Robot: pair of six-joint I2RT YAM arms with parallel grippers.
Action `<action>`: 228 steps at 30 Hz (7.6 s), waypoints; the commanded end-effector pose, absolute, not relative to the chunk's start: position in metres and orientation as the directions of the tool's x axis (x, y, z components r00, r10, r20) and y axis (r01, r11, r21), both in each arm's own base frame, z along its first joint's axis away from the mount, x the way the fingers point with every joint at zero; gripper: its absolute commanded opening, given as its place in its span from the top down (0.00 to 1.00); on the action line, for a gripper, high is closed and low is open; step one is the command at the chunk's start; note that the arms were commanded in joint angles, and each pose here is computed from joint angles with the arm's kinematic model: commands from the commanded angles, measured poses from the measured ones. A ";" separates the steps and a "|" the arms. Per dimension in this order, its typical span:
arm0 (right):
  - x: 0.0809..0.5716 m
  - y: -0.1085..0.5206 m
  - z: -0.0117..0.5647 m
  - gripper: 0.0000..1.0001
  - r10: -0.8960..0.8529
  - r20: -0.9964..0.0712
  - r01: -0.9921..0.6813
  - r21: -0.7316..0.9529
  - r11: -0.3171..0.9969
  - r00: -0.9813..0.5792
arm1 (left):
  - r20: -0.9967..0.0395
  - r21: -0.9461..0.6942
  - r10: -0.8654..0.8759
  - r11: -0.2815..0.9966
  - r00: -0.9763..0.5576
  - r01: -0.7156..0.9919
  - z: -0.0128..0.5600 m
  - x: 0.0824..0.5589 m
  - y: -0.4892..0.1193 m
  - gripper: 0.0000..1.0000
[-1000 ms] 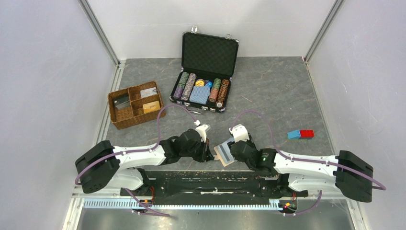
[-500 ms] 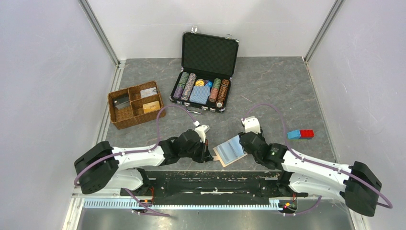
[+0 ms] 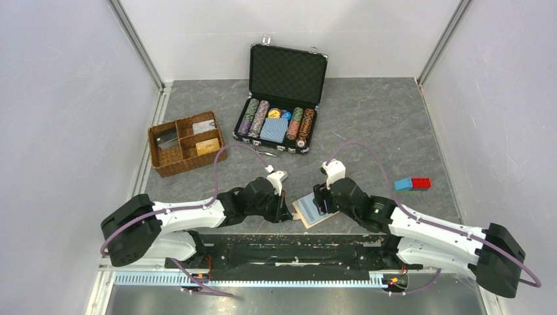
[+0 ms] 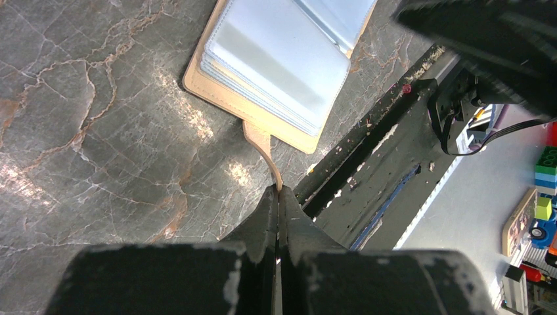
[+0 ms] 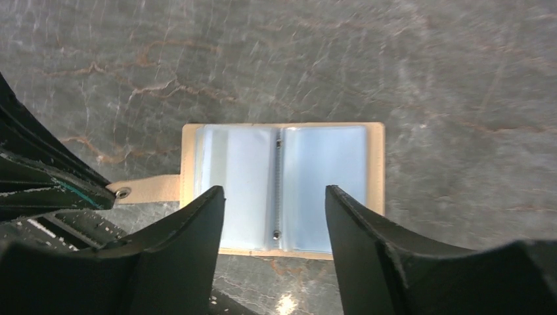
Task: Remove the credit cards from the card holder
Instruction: Open the card holder at the center of the board, then remove the credit card from the card holder.
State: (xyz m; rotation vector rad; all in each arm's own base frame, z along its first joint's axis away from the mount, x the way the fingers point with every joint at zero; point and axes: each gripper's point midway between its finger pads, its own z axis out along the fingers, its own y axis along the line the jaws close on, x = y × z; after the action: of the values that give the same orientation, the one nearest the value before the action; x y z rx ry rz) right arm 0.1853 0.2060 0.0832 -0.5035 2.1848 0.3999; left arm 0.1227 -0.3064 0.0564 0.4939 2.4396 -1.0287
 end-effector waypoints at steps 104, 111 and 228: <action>0.180 0.214 0.067 0.35 -0.251 -0.814 -0.381 -0.039 0.924 -0.524 | -0.554 -0.571 0.144 0.651 -0.820 0.500 0.061 0.126 -0.306 0.98; 0.181 0.211 0.072 0.35 -0.247 -0.820 -0.372 -0.045 0.927 -0.516 | -0.553 -0.563 0.149 0.659 -0.820 0.499 0.058 0.126 -0.304 0.98; 0.193 0.211 0.060 0.79 0.014 -0.743 -0.412 0.387 0.825 -0.669 | -0.539 -0.645 -0.056 0.669 -0.840 0.370 0.041 0.176 -0.355 0.60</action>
State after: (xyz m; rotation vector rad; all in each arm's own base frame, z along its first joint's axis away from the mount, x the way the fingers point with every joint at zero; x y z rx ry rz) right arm 0.1858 0.2022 0.0463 -0.2904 2.2480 0.6641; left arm 0.1735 -0.3499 0.0361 0.2796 2.3719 -1.0357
